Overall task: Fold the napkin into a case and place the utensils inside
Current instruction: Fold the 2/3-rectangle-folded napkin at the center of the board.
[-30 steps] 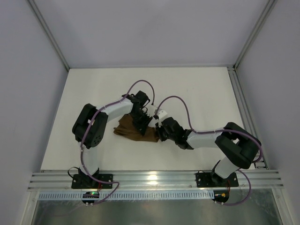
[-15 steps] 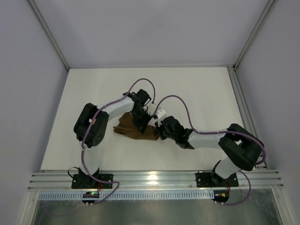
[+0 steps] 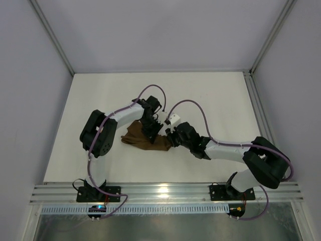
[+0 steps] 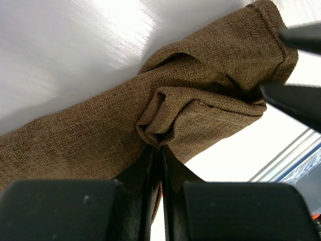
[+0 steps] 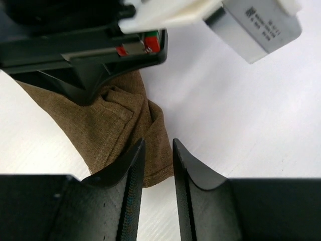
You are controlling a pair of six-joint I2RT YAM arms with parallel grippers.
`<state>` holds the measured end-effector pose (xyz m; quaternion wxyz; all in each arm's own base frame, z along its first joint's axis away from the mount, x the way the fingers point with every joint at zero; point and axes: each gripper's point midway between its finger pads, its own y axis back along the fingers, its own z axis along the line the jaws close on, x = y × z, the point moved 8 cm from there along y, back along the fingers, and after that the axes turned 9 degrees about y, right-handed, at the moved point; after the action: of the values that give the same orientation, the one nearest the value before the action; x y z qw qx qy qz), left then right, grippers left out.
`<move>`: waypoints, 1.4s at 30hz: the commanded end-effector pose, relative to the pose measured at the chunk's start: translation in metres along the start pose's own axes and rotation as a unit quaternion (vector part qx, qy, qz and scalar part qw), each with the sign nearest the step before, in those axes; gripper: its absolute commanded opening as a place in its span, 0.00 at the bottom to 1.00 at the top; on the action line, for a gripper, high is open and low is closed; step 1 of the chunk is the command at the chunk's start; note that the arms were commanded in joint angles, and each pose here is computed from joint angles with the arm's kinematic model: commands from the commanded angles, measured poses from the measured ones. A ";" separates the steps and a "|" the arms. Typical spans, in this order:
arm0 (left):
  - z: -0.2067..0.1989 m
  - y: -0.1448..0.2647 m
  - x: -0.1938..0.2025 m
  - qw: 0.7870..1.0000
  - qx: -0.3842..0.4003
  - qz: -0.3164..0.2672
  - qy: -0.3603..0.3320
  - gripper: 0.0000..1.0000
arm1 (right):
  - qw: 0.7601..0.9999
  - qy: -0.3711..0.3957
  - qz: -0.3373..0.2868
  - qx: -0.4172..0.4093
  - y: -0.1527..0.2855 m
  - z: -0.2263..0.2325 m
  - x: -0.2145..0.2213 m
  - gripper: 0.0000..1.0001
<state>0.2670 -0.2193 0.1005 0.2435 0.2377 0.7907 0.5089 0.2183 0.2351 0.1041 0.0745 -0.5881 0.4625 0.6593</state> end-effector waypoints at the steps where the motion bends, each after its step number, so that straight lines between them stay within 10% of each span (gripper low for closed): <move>1: -0.007 0.010 0.004 1.000 0.013 0.001 0.007 0.08 | 0.999 -0.008 -0.047 0.016 0.008 0.003 -0.023 0.33; 18: -0.006 0.009 0.000 1.000 0.011 -0.005 0.009 0.09 | 1.000 -0.017 0.017 0.006 -0.018 0.023 0.000 0.27; 23: -0.006 0.011 -0.002 1.000 0.010 -0.011 0.006 0.10 | 1.000 -0.017 0.020 0.012 -0.019 0.022 0.003 0.03; 42: -0.010 0.016 -0.018 0.998 -0.039 0.021 -0.054 0.07 | 0.997 0.004 -0.073 -0.012 0.000 0.015 -0.017 0.03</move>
<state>0.2726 -0.2287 0.1166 0.2725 0.2492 0.7672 0.5244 0.2071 0.2489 0.0990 0.0779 -0.5981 0.4500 0.6586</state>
